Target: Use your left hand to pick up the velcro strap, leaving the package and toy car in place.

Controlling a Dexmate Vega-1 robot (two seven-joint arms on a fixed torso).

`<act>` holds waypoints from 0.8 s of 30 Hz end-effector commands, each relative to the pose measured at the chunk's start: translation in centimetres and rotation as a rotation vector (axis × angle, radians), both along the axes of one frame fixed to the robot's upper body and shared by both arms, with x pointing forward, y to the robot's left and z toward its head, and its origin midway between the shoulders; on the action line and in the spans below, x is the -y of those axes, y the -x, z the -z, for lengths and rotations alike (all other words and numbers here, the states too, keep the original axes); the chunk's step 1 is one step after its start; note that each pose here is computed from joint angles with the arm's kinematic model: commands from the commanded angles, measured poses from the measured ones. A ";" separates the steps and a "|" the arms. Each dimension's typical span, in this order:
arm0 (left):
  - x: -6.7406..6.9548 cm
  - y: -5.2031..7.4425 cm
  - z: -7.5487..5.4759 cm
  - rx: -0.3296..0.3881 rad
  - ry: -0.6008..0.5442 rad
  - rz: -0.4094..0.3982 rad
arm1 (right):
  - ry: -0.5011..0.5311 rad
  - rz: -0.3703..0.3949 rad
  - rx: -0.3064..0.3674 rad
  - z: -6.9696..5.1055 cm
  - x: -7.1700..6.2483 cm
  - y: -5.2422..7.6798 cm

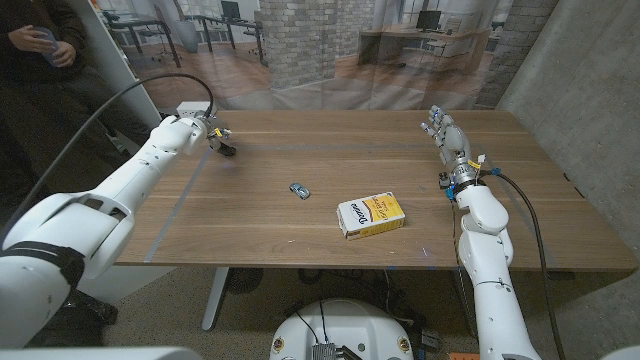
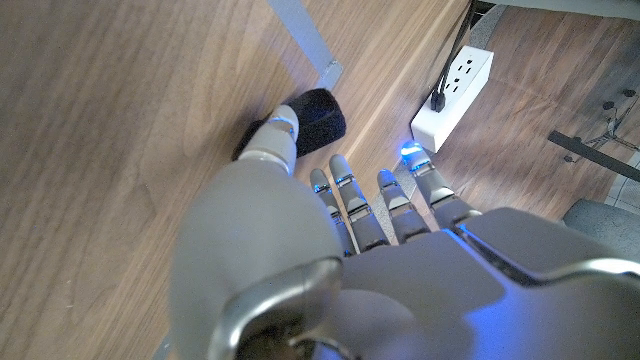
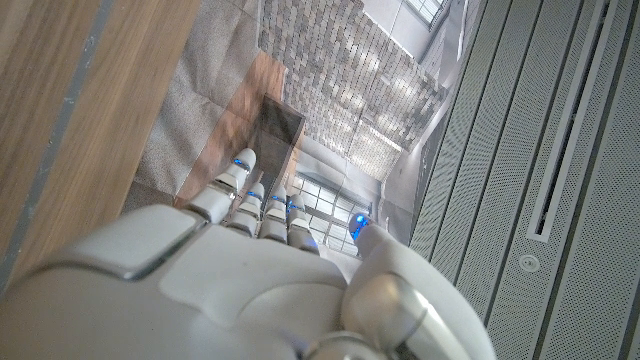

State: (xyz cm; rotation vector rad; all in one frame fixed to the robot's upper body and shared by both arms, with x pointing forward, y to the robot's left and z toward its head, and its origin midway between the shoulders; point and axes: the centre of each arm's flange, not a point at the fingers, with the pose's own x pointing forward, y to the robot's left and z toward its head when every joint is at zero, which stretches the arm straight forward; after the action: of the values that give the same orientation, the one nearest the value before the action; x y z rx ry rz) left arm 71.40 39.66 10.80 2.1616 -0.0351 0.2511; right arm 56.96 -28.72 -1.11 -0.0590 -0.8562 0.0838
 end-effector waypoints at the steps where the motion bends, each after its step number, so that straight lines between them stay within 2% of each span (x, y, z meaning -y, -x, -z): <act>1: 0.5 -0.8 0.8 -0.024 -0.011 0.009 | -0.004 0.006 0.001 0.0 0.1 0.1; 24: 0.9 -1.6 1.9 -0.023 -0.037 0.029 | -0.026 0.050 0.013 -0.2 1.2 0.7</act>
State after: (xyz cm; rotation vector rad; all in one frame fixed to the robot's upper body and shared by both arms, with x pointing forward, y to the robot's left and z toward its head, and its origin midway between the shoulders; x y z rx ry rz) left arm 72.69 38.95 9.33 2.1884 -0.0422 0.2115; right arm 56.58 -29.43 -0.97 -0.0562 -0.8626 0.0501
